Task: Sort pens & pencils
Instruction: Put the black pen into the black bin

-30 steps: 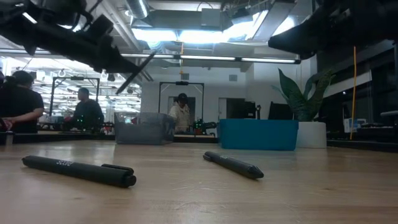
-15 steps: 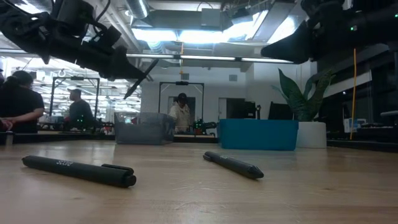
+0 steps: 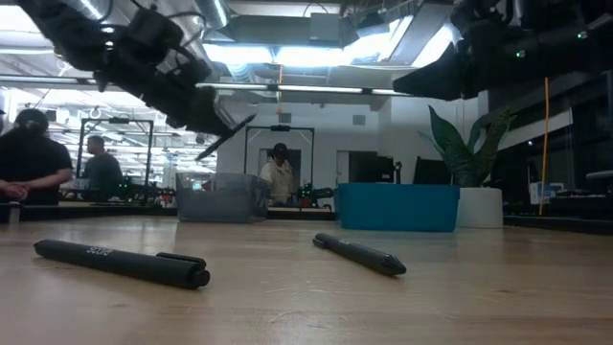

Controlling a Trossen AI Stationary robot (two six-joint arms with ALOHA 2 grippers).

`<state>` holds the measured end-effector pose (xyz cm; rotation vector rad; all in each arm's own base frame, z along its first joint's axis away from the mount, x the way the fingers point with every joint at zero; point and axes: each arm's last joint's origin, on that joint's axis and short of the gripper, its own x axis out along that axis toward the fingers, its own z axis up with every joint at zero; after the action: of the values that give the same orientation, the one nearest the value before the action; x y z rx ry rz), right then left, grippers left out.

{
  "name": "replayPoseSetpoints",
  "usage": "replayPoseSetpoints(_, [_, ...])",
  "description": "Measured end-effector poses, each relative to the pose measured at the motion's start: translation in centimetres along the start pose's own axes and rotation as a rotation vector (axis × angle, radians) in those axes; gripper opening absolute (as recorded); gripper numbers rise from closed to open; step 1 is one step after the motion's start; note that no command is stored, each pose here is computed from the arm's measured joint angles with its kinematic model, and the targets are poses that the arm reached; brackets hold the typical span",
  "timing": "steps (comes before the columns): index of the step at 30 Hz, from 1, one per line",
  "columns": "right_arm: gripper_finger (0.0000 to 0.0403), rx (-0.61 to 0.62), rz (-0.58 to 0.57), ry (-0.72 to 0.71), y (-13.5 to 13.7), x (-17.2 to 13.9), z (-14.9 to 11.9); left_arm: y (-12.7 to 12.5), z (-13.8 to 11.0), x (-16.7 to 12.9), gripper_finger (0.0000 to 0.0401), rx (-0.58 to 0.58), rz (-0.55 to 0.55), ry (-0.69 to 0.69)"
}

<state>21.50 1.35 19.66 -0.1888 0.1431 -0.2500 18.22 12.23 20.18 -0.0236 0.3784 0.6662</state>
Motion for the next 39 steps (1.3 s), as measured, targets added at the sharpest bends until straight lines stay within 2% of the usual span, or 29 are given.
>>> replayPoseSetpoints(6, [0.0071,-0.005,0.010,0.025,-0.5,0.2,-0.3,1.1,0.3,1.4,0.0016,-0.010,-0.017,0.066])
replayPoseSetpoints(12, [0.0071,-0.001,0.007,0.044,-0.6,0.2,-0.5,2.0,0.2,2.3,0.0016,-0.029,-0.001,0.249])
replayPoseSetpoints(21, [0.0071,-0.011,0.007,0.041,-0.6,0.2,-0.5,2.7,1.7,3.3,0.0016,-0.037,-0.023,0.390])
replayPoseSetpoints(33, [0.0071,-0.014,0.008,0.046,-0.6,0.2,-0.5,2.8,1.5,6.8,0.0016,-0.069,-0.043,0.476])
replayPoseSetpoints(39, [0.0071,-0.017,0.009,0.054,-0.5,0.2,-0.6,3.1,0.5,7.6,0.0016,-0.091,-0.035,0.527])
